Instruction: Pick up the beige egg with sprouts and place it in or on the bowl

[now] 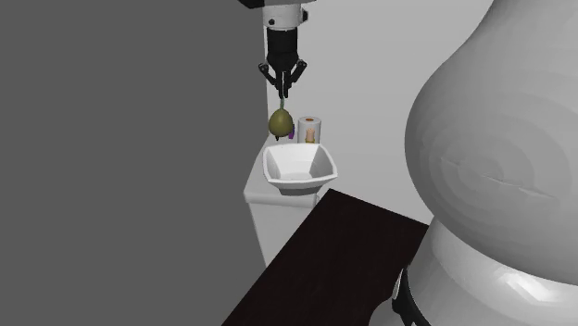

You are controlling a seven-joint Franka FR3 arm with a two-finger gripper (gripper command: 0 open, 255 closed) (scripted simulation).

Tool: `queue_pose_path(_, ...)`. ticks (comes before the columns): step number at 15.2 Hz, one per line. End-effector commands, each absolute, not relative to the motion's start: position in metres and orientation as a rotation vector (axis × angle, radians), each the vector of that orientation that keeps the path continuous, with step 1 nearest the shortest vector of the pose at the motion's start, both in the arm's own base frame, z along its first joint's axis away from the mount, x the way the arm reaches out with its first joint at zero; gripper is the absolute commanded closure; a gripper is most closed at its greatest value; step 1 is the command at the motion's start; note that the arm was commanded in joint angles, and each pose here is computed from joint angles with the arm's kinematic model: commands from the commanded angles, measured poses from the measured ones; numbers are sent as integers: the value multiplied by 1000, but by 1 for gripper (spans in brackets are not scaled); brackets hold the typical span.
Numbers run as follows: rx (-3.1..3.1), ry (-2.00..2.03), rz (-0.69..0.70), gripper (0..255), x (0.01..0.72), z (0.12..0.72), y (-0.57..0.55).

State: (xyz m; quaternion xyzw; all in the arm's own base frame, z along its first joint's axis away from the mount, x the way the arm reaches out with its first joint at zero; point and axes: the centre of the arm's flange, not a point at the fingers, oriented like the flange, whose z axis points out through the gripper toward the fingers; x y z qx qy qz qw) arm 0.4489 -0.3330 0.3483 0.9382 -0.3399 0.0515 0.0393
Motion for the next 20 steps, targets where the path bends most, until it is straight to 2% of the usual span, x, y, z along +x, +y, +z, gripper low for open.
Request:
queue_pose_path(1, 2877, -1041, 159, 255, 423, 358, -342)
queue_pose_path(3, 2877, -1041, 159, 255, 404, 365, -346)
queue_pose_path(20, 2877, -1041, 159, 255, 404, 275, -346)
